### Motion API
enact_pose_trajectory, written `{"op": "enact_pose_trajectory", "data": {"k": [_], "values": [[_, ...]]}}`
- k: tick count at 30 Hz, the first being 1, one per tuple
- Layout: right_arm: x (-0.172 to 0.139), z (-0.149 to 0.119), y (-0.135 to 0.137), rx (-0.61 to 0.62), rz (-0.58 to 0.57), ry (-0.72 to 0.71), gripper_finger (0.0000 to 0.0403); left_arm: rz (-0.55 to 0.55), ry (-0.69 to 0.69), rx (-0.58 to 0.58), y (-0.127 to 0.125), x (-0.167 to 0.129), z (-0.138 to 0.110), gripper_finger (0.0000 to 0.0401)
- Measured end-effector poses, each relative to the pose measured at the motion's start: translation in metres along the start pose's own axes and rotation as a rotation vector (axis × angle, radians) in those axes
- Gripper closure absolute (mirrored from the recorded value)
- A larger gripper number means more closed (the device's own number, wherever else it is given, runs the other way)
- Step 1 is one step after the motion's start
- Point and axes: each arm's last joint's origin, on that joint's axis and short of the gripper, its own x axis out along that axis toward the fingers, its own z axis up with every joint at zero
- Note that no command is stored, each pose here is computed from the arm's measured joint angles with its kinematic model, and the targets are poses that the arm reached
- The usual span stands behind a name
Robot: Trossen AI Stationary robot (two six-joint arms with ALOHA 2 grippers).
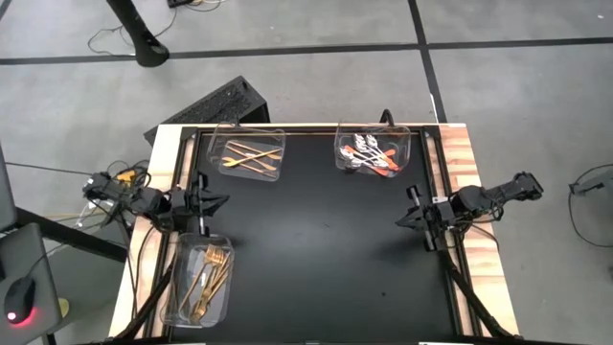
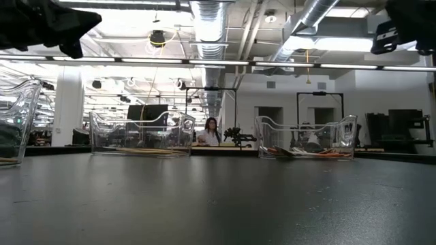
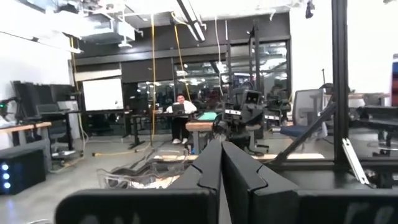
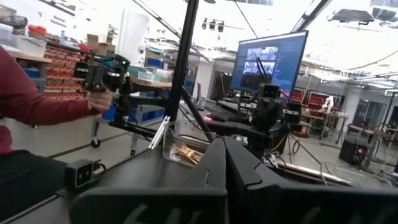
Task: Sort silverware by color (type)
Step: Return to Home Position
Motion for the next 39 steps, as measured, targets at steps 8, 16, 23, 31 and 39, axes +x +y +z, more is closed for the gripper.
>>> {"op": "enact_pose_trajectory", "data": {"k": [8, 16, 23, 31, 39], "values": [[0.0, 0.0, 0.0, 0.0, 0.009, 0.001, 0.0389, -0.006, 0.041, 0.022, -0.001, 0.0, -0.004, 0.0401], [0.0, -0.002, -0.001, -0.001, -0.033, 0.027, 0.0387, 0.086, 0.125, 0.068, 0.001, 0.0, -0.012, 0.0401], [0.0, -0.006, 0.0, -0.003, -0.025, 0.067, 0.0387, 0.069, 0.208, 0.093, 0.0, -0.001, -0.02, 0.0401], [-0.001, -0.012, 0.001, -0.006, -0.012, 0.128, 0.0387, 0.066, 0.234, 0.088, -0.001, -0.001, -0.022, 0.0401], [-0.001, -0.014, 0.002, -0.007, -0.006, 0.149, 0.0387, 0.079, 0.241, 0.108, -0.001, -0.001, -0.022, 0.0401]]}}
